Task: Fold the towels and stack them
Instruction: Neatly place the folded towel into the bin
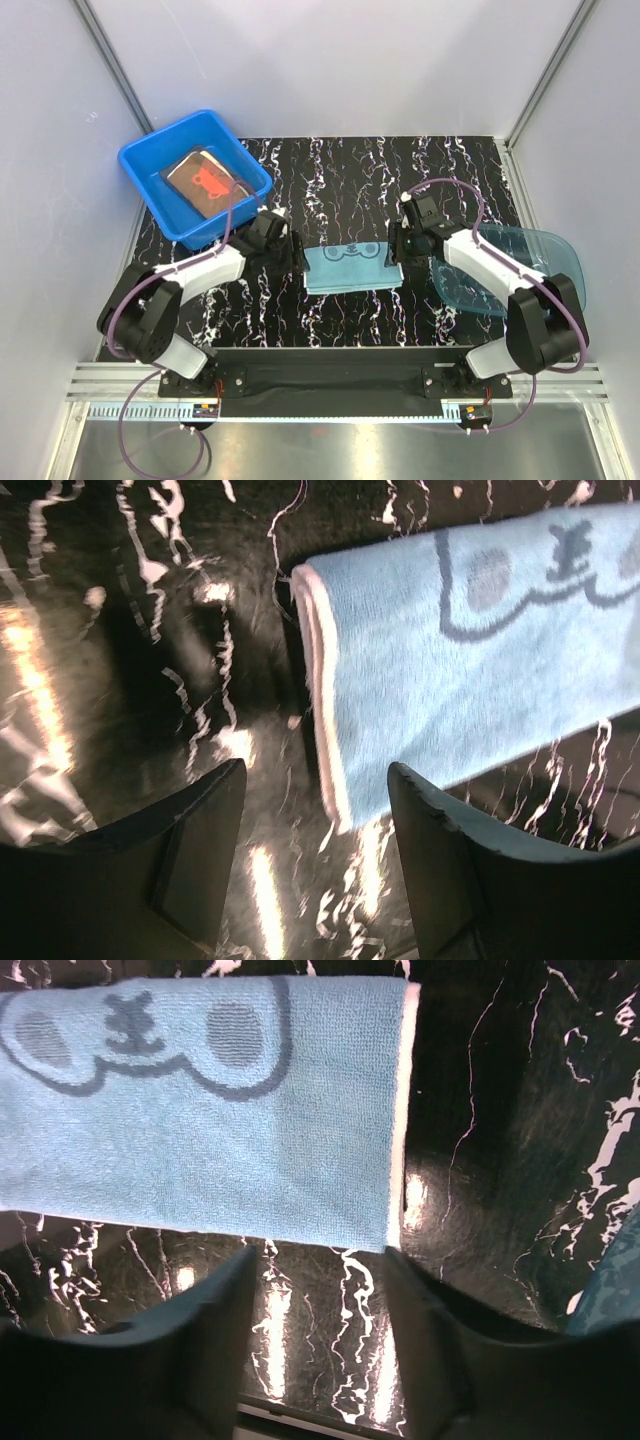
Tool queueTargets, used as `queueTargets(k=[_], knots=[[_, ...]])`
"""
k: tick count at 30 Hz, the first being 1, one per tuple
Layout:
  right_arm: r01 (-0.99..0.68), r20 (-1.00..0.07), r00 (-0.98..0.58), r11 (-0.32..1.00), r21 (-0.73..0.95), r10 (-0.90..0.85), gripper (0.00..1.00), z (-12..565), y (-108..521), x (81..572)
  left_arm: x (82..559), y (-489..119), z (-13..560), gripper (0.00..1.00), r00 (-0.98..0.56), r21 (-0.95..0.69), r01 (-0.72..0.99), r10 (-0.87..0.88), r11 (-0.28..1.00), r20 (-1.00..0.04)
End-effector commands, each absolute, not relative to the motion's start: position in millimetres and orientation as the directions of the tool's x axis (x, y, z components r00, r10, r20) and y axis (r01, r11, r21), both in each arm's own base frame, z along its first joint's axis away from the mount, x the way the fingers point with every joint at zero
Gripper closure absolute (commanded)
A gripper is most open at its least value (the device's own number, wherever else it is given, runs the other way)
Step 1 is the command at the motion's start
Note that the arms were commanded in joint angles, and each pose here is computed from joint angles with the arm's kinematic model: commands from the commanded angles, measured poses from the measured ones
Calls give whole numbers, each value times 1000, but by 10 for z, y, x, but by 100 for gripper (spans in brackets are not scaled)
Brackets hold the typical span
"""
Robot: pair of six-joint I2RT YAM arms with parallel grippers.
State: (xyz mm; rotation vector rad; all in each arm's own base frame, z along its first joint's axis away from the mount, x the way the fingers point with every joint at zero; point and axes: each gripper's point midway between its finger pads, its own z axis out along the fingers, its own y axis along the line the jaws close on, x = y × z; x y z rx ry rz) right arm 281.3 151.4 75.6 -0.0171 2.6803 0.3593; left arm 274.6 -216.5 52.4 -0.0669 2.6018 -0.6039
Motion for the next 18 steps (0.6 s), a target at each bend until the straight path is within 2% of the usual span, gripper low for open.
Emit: queueTargets(k=[1, 3, 5, 9, 11, 12, 14, 15, 16, 18], knots=[[-97, -516, -854, 954, 284, 67, 37, 1082, 1595, 2970, 2916, -2388, 523, 37, -877, -517, 14, -238, 856, -417], [-101, -533, -843, 952, 289, 72, 23, 1127, 1592, 2969, 2915, -2388, 406, 37, -884, -501, -27, -254, 865, -392], [-111, -544, -836, 951, 289, 68, 1, 1161, 1593, 2966, 2852, -2401, 318, 38, -892, -468, -46, -247, 882, -378], [-121, -578, -813, 952, 281, 67, 0, 1283, 1552, 2955, 2755, -2404, 88, 40, -904, -418, -96, -254, 903, -342], [-120, -588, -805, 952, 280, 72, 0, 1330, 1532, 2956, 2712, -2471, 46, 45, -910, -428, -97, -255, 899, -328], [-126, -597, -799, 950, 286, 73, 0, 1375, 1537, 2941, 2697, -2486, 23, 51, -912, -423, -98, -251, 901, -323], [-130, -601, -796, 949, 288, 73, 0, 1402, 1533, 2912, 2607, -2500, -52, 55, -925, -393, -96, -228, 915, -305], [-135, -612, -787, 948, 288, 74, 0, 1451, 1518, 2903, 2605, -2483, -64, 59, -923, -370, -97, -223, 924, -314], [-136, -618, -783, 949, 283, 73, 0, 1465, 1504, 2899, 2541, -2467, -88, 74, -929, -348, -97, -210, 933, -305], [-137, -627, -776, 950, 280, 73, 0, 1523, 1480, 2875, 2528, -2436, -82, 86, -928, -320, -88, -194, 943, -317]])
